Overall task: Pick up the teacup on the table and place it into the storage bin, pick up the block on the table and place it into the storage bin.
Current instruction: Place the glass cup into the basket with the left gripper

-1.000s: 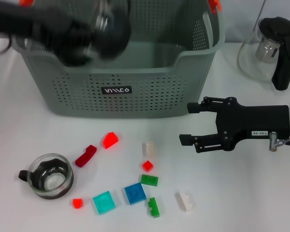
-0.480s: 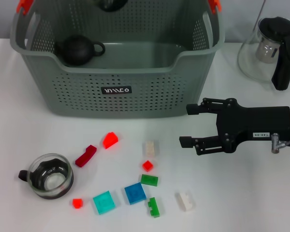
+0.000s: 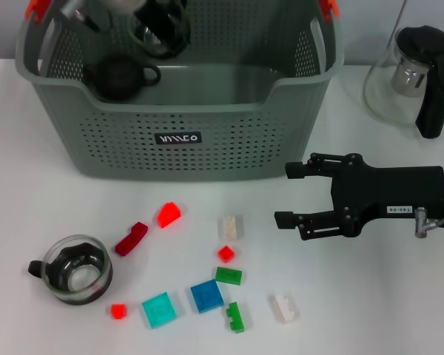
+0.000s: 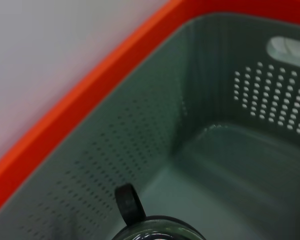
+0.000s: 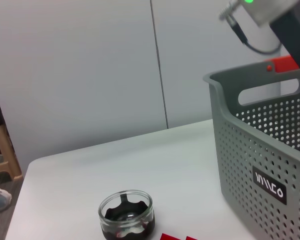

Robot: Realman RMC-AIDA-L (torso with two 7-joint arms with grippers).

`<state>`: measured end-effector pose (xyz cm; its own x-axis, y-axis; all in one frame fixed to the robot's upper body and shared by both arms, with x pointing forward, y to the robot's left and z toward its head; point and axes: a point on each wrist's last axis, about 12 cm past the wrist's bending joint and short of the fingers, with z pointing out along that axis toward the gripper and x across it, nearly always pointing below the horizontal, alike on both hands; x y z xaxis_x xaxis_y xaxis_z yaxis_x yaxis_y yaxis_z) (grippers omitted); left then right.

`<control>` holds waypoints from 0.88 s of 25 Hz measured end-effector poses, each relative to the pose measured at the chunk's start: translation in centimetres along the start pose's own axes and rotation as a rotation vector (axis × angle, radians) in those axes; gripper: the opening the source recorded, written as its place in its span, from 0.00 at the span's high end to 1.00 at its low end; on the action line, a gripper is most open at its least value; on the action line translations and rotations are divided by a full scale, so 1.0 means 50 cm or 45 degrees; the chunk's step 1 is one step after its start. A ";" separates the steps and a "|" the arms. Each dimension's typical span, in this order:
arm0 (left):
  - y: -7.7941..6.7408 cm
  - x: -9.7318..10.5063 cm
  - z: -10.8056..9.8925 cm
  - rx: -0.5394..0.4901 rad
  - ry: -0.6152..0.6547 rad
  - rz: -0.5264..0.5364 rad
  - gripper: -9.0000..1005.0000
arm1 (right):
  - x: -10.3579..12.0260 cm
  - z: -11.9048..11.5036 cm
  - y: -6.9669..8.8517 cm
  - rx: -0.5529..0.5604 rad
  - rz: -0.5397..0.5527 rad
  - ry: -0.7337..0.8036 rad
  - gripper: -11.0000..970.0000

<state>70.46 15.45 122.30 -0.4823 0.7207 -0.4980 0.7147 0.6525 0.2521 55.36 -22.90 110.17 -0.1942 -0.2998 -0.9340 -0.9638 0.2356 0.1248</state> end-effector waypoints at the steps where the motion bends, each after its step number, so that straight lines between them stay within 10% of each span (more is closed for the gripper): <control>1: -0.010 -0.001 0.012 -0.006 0.009 0.021 0.95 | 0.000 0.000 0.000 0.000 0.000 0.000 0.06; 22: -0.070 0.016 0.067 -0.005 0.117 0.191 0.92 | 0.000 0.001 -0.002 0.002 -0.002 0.006 0.06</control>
<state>69.30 12.97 118.23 -0.4146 0.8283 -0.3768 0.7801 0.5367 0.3215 55.45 -22.87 110.17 -0.1934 -0.3045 -0.9327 -0.9638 0.2367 0.1226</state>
